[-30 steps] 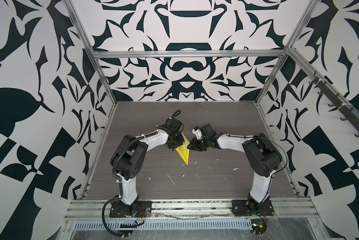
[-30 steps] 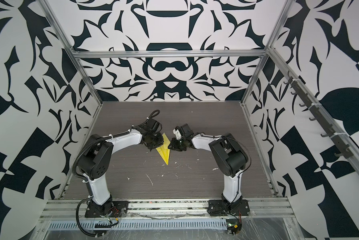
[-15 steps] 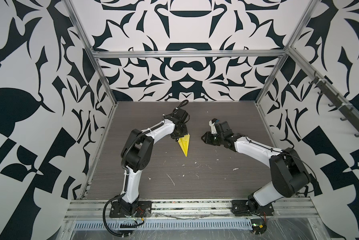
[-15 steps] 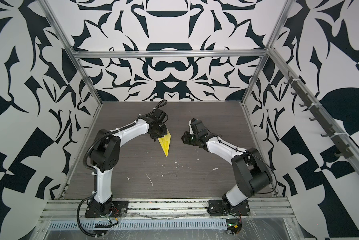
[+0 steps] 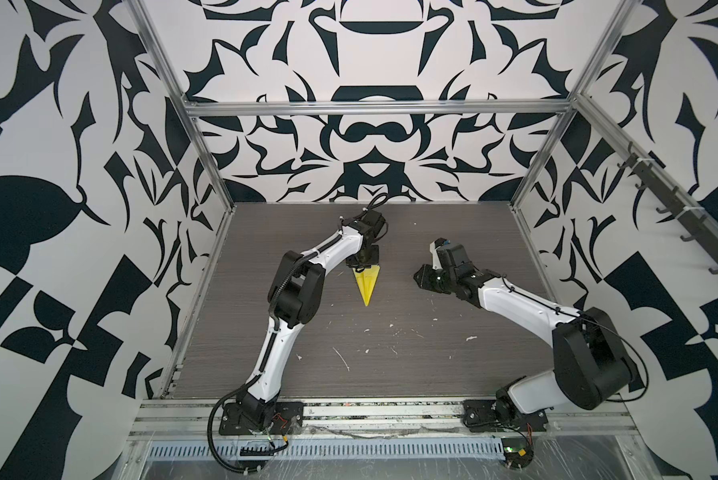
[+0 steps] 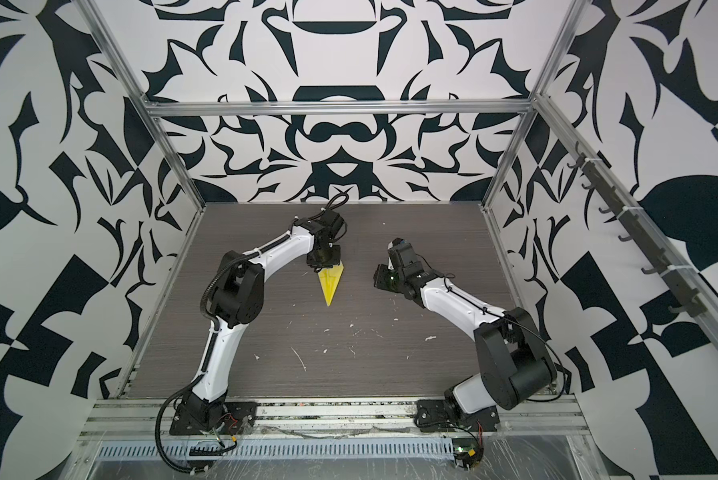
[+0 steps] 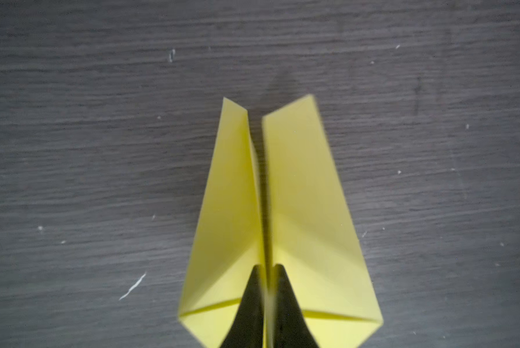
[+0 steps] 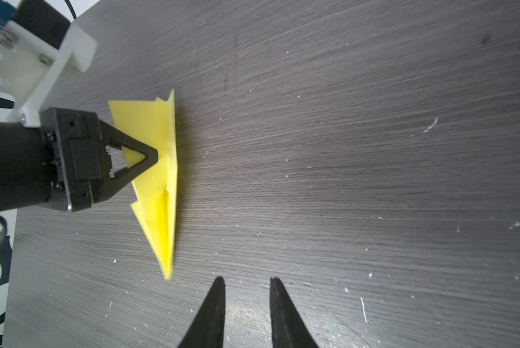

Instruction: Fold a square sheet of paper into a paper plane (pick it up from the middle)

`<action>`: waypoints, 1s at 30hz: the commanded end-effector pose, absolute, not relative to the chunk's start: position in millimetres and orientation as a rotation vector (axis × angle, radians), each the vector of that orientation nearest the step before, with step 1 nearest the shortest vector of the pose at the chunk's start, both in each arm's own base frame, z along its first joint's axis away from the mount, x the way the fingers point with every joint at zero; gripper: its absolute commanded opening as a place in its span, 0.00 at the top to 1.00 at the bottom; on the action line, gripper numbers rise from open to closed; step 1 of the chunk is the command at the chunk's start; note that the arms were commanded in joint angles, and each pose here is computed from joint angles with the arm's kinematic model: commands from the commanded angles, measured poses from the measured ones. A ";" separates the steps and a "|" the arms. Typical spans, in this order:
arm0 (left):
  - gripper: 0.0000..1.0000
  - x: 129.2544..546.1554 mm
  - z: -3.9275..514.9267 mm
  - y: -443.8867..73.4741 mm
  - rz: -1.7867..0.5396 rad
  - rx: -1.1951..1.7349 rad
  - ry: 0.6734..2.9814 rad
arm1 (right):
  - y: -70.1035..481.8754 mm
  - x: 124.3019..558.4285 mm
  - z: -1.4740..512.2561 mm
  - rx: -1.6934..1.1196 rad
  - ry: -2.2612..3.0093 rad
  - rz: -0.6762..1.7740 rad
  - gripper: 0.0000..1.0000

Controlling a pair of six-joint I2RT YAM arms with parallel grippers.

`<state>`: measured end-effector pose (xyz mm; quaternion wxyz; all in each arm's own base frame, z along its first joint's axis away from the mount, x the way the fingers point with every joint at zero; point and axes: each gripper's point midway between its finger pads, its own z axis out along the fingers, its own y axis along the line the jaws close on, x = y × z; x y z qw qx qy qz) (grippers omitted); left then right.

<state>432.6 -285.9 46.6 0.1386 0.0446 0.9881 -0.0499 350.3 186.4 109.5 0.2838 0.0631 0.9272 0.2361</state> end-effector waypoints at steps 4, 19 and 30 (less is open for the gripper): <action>0.82 435.3 49.6 -287.3 -0.120 0.147 2.862 | 184.2 350.8 114.1 0.162 2.465 0.621 0.70; 0.44 431.4 149.3 -273.9 -0.255 0.082 2.678 | 148.9 370.0 165.7 0.185 2.340 0.423 0.36; 0.00 405.7 225.9 -117.2 -0.213 -0.318 2.215 | 24.0 374.5 225.9 0.348 2.020 -0.153 0.05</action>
